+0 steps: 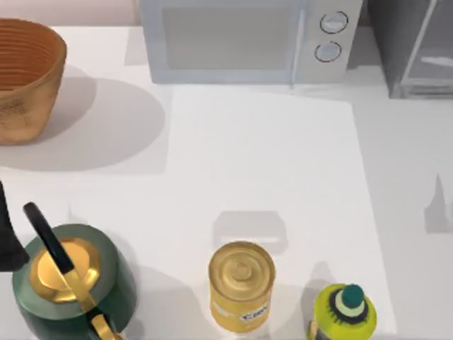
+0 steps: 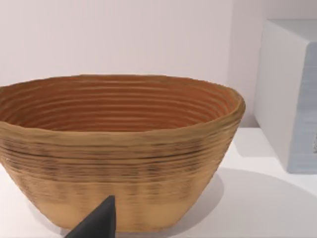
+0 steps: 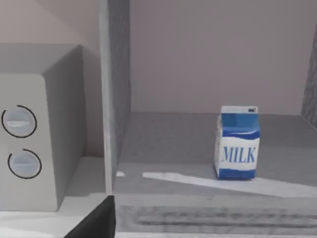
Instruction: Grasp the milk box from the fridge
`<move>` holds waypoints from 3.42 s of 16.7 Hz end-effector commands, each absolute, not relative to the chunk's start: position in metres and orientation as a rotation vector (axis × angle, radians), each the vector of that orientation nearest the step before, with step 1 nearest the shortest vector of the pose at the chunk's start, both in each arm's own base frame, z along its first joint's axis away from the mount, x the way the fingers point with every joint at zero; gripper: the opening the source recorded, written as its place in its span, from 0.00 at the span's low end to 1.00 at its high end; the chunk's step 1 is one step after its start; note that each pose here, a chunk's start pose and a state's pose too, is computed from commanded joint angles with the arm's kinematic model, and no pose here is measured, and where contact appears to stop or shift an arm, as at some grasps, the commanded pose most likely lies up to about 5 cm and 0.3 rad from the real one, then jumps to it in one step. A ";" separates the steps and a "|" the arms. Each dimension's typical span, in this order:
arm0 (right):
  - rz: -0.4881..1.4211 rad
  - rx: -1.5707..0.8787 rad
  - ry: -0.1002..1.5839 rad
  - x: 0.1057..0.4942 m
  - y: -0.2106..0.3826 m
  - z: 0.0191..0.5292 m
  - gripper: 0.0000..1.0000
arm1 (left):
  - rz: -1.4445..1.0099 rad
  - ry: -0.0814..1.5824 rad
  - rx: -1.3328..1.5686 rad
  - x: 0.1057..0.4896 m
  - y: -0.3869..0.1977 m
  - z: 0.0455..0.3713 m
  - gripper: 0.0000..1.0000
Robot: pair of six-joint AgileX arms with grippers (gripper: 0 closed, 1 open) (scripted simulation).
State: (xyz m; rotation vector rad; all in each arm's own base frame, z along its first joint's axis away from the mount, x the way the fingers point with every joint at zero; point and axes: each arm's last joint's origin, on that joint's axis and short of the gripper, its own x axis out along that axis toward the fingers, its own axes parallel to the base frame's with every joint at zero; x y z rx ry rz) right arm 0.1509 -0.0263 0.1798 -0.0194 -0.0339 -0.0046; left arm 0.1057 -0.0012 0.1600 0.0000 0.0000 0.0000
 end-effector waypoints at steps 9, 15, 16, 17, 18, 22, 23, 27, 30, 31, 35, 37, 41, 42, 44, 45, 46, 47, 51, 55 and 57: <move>-0.002 0.014 0.037 0.198 -0.079 0.132 1.00 | 0.000 0.000 0.000 0.106 -0.001 0.160 1.00; 0.000 0.001 0.002 0.204 -0.101 0.111 1.00 | 0.000 0.000 0.000 0.106 -0.001 0.160 1.00; 0.000 0.000 0.000 0.205 -0.102 0.110 1.00 | 0.000 0.000 0.000 0.106 -0.001 0.160 1.00; 0.000 0.000 0.000 0.205 -0.102 0.110 1.00 | 0.000 0.000 0.000 0.106 -0.001 0.160 1.00; 0.000 0.000 0.000 0.205 -0.102 0.110 1.00 | 0.000 0.000 0.000 0.106 -0.001 0.160 1.00; 0.003 0.002 0.003 0.205 -0.101 0.110 1.00 | 0.000 0.000 0.000 0.106 -0.001 0.160 1.00; 0.003 0.003 0.005 0.208 -0.102 0.109 1.00 | 0.000 0.000 0.000 0.106 -0.001 0.160 1.00; 0.003 0.006 0.012 0.248 -0.109 0.101 1.00 | 0.000 0.000 0.000 0.106 -0.001 0.160 1.00; -0.001 0.001 0.003 0.300 -0.113 0.093 1.00 | 0.000 0.000 0.000 0.106 -0.001 0.160 1.00; -0.002 -0.001 -0.002 0.320 -0.113 0.091 1.00 | 0.000 0.000 0.000 0.106 -0.001 0.160 1.00; -0.007 -0.005 -0.012 0.387 -0.102 0.079 1.00 | 0.000 0.000 0.000 0.106 -0.001 0.160 1.00; -0.009 -0.004 -0.006 0.406 -0.094 0.074 1.00 | 0.000 0.000 0.000 0.106 -0.001 0.160 1.00; -0.010 -0.004 0.000 0.415 -0.088 0.071 1.00 | 0.000 0.000 0.000 0.106 -0.001 0.160 1.00; -0.010 -0.004 0.000 0.415 -0.088 0.071 1.00 | 0.000 0.000 0.000 0.106 -0.001 0.160 1.00; -0.013 -0.004 -0.002 0.415 -0.090 0.072 1.00 | 0.000 0.000 0.000 0.106 -0.001 0.160 1.00; -0.012 -0.003 0.002 0.417 -0.090 0.071 1.00 | 0.000 0.000 0.000 0.106 -0.001 0.160 1.00; -0.011 -0.003 0.005 0.422 -0.090 0.070 1.00 | 0.000 0.000 0.000 0.106 -0.001 0.160 1.00; -0.010 -0.003 0.004 0.430 -0.090 0.069 1.00 | 0.000 0.000 0.000 0.106 -0.001 0.160 1.00; -0.010 -0.005 -0.007 0.464 -0.090 0.071 1.00 | 0.000 0.000 0.000 0.106 -0.001 0.160 1.00; -0.010 -0.004 0.000 0.475 -0.089 0.071 1.00 | 0.000 0.000 0.000 0.106 -0.001 0.160 1.00; -0.010 -0.004 0.000 0.475 -0.089 0.071 1.00 | 0.000 0.000 0.000 0.106 -0.001 0.160 1.00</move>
